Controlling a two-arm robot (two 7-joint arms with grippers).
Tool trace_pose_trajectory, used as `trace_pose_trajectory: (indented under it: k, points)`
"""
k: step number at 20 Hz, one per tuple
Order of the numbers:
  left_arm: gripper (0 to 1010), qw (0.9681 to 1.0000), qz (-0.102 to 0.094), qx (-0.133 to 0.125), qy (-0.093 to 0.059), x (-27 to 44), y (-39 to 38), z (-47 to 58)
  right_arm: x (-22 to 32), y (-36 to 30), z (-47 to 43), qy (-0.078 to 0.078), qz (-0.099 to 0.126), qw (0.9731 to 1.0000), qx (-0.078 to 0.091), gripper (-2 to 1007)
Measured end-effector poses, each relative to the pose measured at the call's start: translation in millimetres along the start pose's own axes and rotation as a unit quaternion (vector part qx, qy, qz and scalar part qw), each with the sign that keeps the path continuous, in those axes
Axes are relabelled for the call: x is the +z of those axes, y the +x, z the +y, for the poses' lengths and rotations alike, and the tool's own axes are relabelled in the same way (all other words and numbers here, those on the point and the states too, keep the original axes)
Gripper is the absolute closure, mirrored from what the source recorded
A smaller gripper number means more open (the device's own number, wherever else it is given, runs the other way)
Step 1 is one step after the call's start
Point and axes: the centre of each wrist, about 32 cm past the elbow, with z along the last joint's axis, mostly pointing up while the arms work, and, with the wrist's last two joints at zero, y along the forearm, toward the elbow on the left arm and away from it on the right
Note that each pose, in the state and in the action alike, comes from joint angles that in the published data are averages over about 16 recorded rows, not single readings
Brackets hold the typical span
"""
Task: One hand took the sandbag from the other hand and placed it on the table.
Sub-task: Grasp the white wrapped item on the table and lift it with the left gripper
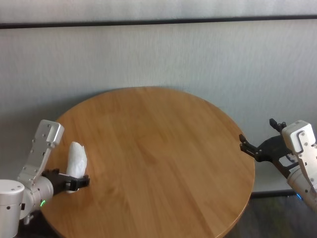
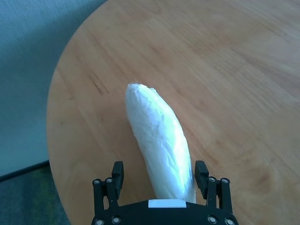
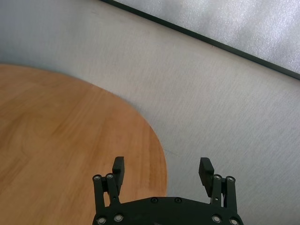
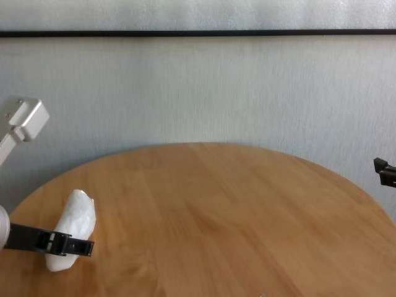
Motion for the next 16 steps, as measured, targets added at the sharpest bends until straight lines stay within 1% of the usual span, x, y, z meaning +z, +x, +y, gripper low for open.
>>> trace_pose_trajectory:
  k: [4, 8, 12, 16]
  points:
    - [13, 1.0000, -0.001, -0.001, 0.000, -0.1, 0.0, 0.0, 0.0, 0.0, 0.0, 0.000, 0.000, 1.0000, 0.000, 4]
    - [41, 1.0000, -0.002, -0.002, 0.000, 0.0, 0.0, 0.1, 0.0, 0.0, 0.0, 0.000, 0.000, 1.0000, 0.000, 4]
    - [98, 1.0000, -0.003, -0.003, 0.000, 0.0, 0.1, 0.2, 0.0, 0.0, 0.0, 0.000, 0.000, 1.0000, 0.000, 4]
    - [190, 1.0000, -0.003, -0.003, 0.000, 0.1, 0.1, 0.2, 0.0, 0.0, 0.0, 0.000, 0.000, 1.0000, 0.000, 4]
